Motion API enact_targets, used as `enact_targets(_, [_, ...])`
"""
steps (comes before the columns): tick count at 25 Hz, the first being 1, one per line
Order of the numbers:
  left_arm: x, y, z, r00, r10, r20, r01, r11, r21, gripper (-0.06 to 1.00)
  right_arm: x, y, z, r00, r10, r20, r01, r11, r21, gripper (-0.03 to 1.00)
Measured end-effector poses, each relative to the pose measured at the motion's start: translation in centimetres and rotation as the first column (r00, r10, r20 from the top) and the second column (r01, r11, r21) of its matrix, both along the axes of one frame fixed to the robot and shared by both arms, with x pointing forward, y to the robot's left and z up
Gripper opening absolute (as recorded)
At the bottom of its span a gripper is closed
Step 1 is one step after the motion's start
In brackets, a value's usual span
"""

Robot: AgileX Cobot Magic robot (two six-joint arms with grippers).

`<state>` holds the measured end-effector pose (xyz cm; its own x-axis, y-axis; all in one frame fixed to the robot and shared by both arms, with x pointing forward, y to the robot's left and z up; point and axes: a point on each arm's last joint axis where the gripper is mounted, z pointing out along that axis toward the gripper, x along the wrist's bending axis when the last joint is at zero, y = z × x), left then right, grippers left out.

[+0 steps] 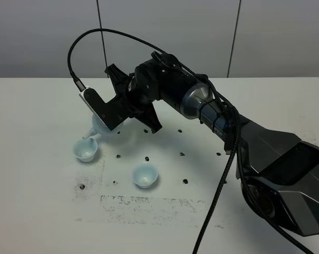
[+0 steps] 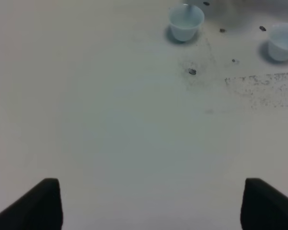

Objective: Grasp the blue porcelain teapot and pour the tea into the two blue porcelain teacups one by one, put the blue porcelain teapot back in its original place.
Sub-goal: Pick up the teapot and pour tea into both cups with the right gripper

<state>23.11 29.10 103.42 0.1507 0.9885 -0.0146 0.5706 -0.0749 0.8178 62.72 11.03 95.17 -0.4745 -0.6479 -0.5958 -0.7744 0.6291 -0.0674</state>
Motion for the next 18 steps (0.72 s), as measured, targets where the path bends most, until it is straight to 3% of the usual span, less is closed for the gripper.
enact_targets(13, [0.0,0.0,0.0,1.0,-0.001,0.0,0.001,1.0,0.001,0.76,-0.4,1.0,0.4,0.991,0.091,0.097,-0.09,0.996,-0.008,0.04])
enact_targets(18, [0.0,0.0,0.0,1.0,-0.001,0.0,0.001,1.0,0.001,0.76,-0.2,0.8,0.4,0.985,0.105,0.134,-0.099,0.994,-0.053,0.04])
